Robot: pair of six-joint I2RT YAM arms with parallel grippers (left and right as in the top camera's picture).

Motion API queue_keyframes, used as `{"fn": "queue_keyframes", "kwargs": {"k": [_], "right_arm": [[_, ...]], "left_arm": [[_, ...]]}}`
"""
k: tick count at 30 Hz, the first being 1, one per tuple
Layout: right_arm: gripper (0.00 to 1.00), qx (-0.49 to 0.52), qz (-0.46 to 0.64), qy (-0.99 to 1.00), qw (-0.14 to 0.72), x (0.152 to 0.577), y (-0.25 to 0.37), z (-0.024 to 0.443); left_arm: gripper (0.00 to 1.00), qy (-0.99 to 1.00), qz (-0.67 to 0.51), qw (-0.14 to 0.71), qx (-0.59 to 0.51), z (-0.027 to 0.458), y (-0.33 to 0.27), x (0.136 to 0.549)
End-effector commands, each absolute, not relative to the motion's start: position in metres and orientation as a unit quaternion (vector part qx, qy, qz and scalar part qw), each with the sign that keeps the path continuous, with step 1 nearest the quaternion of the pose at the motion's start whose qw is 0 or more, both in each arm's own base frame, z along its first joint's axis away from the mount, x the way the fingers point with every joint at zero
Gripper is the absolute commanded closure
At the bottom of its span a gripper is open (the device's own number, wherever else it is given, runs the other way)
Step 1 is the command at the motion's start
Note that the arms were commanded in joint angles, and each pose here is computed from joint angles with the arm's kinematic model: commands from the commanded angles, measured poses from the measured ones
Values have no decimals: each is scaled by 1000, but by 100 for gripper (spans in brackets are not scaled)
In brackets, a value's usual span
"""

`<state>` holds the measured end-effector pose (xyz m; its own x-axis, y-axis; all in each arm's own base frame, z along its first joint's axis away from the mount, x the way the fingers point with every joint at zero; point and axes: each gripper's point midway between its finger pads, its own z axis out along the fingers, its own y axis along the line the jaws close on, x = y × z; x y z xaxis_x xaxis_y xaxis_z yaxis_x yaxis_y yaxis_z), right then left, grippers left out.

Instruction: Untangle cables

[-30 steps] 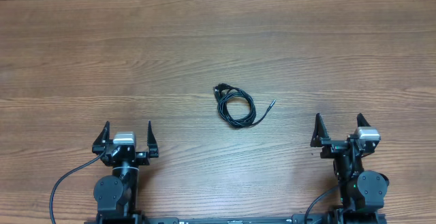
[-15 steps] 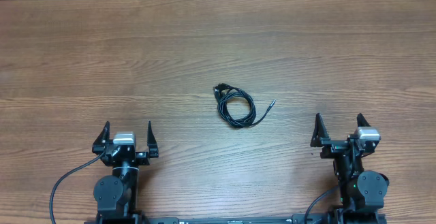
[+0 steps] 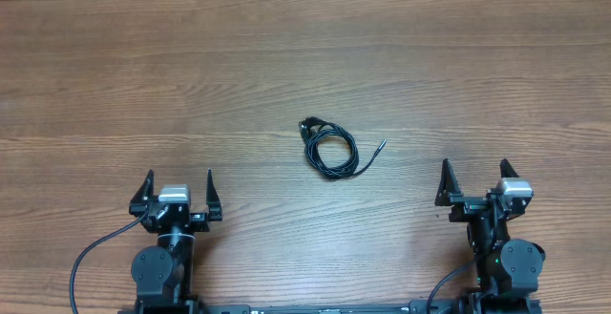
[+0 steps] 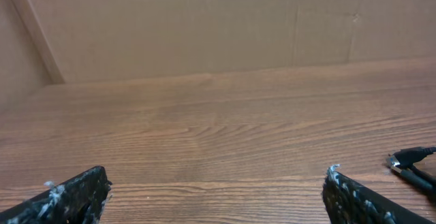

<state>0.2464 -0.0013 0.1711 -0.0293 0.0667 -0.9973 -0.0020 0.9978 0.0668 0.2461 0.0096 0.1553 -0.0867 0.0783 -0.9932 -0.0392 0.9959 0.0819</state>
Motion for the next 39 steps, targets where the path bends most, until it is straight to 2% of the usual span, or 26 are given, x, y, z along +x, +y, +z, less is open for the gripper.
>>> {"fn": "queue_keyframes", "kwargs": {"k": [1, 34, 39], "right_arm": [[0, 25, 19, 715, 698, 246, -4, 169], [0, 43, 0, 713, 700, 246, -13, 171], [0, 43, 12, 702, 711, 246, -10, 178]], "left_arm": [[0, 734, 47, 677, 5, 156, 13, 246], [0, 729, 48, 683, 5, 159, 13, 246], [1, 726, 20, 687, 26, 161, 1, 247]]}}
